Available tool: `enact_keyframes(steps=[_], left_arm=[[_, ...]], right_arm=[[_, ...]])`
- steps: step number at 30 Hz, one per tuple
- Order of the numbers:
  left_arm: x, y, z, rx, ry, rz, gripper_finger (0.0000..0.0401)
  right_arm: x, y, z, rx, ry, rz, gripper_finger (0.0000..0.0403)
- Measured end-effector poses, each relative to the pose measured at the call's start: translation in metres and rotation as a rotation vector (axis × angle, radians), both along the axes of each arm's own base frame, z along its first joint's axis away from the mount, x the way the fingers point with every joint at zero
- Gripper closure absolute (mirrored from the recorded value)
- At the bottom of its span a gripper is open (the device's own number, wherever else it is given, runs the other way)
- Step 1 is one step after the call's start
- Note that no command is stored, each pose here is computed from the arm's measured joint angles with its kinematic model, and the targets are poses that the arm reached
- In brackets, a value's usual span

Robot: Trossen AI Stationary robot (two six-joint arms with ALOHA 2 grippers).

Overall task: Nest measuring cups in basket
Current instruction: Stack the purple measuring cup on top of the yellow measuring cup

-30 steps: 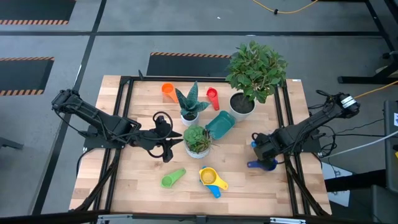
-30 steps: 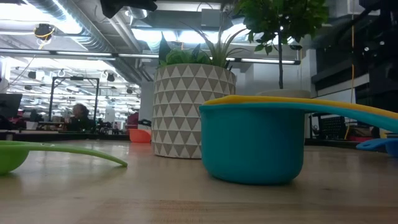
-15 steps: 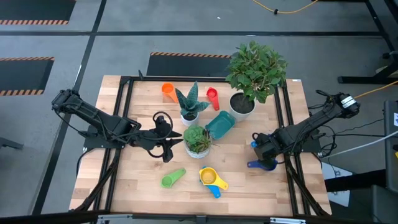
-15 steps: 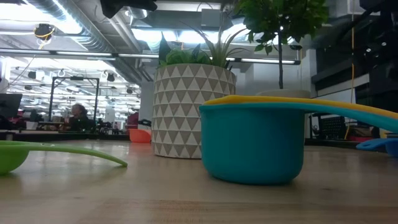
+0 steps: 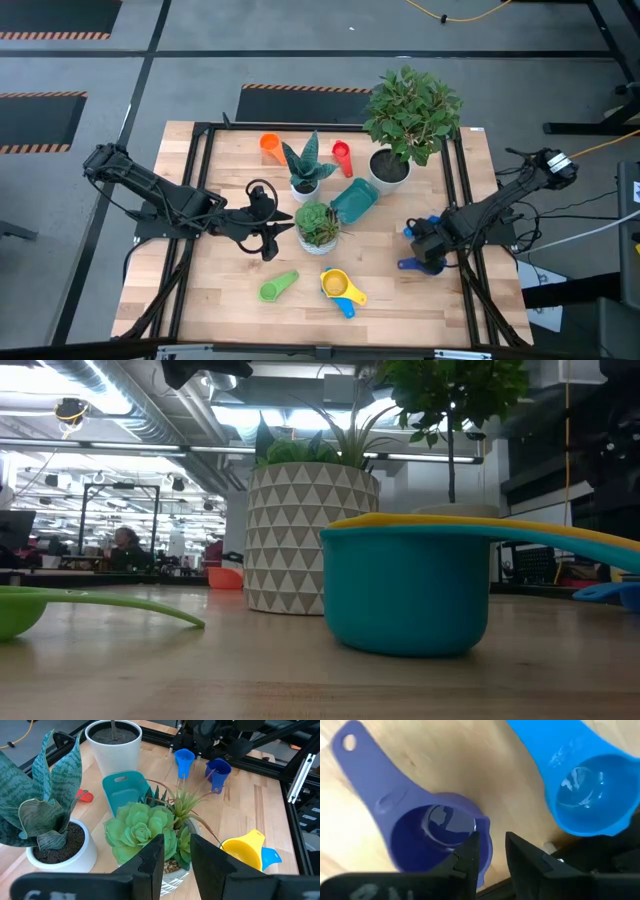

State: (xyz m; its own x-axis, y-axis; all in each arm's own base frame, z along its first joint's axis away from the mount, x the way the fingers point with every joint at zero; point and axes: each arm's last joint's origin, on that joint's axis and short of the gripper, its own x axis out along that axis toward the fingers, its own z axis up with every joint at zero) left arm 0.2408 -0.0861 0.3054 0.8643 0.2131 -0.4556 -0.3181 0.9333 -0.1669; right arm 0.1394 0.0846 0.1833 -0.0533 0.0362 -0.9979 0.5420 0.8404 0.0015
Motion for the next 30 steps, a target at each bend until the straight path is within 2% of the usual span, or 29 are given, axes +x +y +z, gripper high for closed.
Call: enact_keyframes(steps=[9,19,22,27,30], left_arm=[[0.000,0.000,0.000,0.000,0.000,0.000,0.0314],[0.000,0.000,0.000,0.000,0.000,0.000,0.0314],[0.000,0.000,0.000,0.000,0.000,0.000,0.0314],[0.000,0.000,0.000,0.000,0.000,0.000,0.0314],[0.000,0.000,0.000,0.000,0.000,0.000,0.0314]], right_arm=[[-0.002,0.001,-0.024,0.060,-0.040,-0.005,0.0306],[-0.002,0.001,-0.026,0.066,-0.046,-0.005,0.0308],[-0.002,0.001,-0.026,0.066,-0.047,-0.004,0.0324],[0.001,0.003,-0.025,0.085,-0.079,-0.001,0.0387],[0.005,0.005,-0.025,0.112,-0.127,0.030,0.0388]])
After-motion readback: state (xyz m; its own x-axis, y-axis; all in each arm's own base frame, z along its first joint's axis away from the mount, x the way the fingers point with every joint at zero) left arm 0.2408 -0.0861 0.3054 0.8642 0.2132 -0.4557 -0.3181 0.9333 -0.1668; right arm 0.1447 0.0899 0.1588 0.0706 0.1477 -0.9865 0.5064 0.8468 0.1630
